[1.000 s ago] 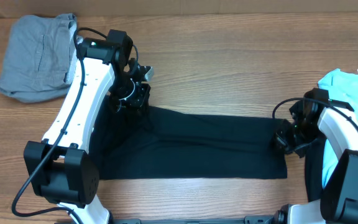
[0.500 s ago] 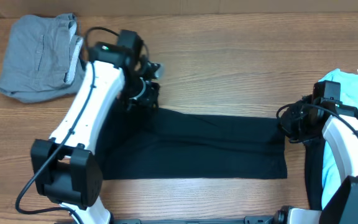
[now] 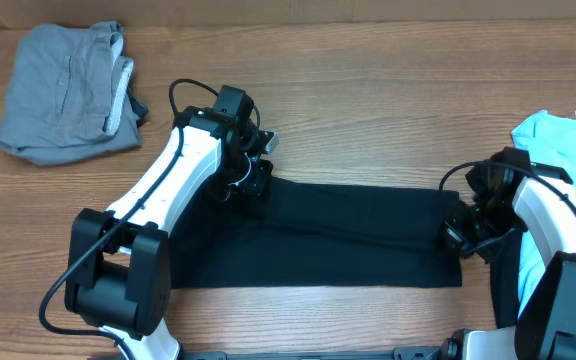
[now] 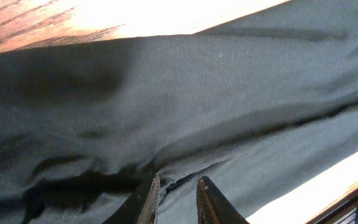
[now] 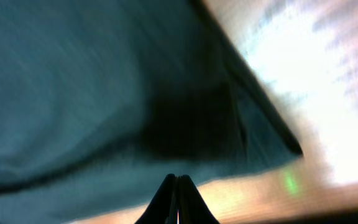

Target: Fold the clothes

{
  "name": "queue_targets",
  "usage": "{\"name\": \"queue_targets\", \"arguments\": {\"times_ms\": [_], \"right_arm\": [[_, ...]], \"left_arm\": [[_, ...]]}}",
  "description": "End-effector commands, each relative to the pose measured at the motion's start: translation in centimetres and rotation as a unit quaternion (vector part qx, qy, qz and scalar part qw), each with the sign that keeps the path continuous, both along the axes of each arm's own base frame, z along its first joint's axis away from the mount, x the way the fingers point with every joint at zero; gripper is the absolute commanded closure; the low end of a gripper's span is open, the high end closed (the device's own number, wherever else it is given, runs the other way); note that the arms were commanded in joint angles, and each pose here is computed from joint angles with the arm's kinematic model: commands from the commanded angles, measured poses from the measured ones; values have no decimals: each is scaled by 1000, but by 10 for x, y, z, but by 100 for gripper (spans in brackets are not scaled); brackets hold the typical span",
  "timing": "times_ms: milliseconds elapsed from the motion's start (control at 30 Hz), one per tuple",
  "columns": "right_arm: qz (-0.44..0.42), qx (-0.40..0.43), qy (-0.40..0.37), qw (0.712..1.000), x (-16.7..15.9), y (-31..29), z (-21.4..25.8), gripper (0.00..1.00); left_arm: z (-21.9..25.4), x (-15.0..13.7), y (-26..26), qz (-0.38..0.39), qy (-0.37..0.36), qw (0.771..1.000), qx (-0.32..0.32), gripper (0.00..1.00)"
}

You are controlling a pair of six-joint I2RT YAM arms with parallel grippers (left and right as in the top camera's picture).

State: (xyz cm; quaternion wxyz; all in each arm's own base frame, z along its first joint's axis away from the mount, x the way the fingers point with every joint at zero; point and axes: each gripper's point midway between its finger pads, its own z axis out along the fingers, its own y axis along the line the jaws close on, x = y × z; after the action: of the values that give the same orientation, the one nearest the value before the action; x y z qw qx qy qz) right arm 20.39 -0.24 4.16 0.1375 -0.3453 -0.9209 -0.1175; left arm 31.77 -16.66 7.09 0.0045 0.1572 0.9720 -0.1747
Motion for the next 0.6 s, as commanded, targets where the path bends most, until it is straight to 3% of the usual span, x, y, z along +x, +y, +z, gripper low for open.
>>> {"name": "queue_targets", "arguments": {"times_ms": [0, 100, 267, 367, 567], "right_arm": [[17, 13, -19, 1000, 4, 3, 1, 96], [23, -6, -102, 995, 40, -5, 8, 96], [24, -19, -152, 988, 63, -10, 7, 96], [27, -12, -135, 990, 52, -4, 0, 96], [20, 20, -50, 998, -4, 21, -31, 96]], "left_arm": [[6, 1, -4, 6, -9, 1000, -12, 74], [7, 9, -7, 5, -26, 1000, -17, 69], [7, 9, -9, 2, -28, 999, -18, 67], [4, 1, -7, 1, -14, 1000, -11, 70], [-11, -11, 1, 1, 6, 1000, 6, 66]]}}
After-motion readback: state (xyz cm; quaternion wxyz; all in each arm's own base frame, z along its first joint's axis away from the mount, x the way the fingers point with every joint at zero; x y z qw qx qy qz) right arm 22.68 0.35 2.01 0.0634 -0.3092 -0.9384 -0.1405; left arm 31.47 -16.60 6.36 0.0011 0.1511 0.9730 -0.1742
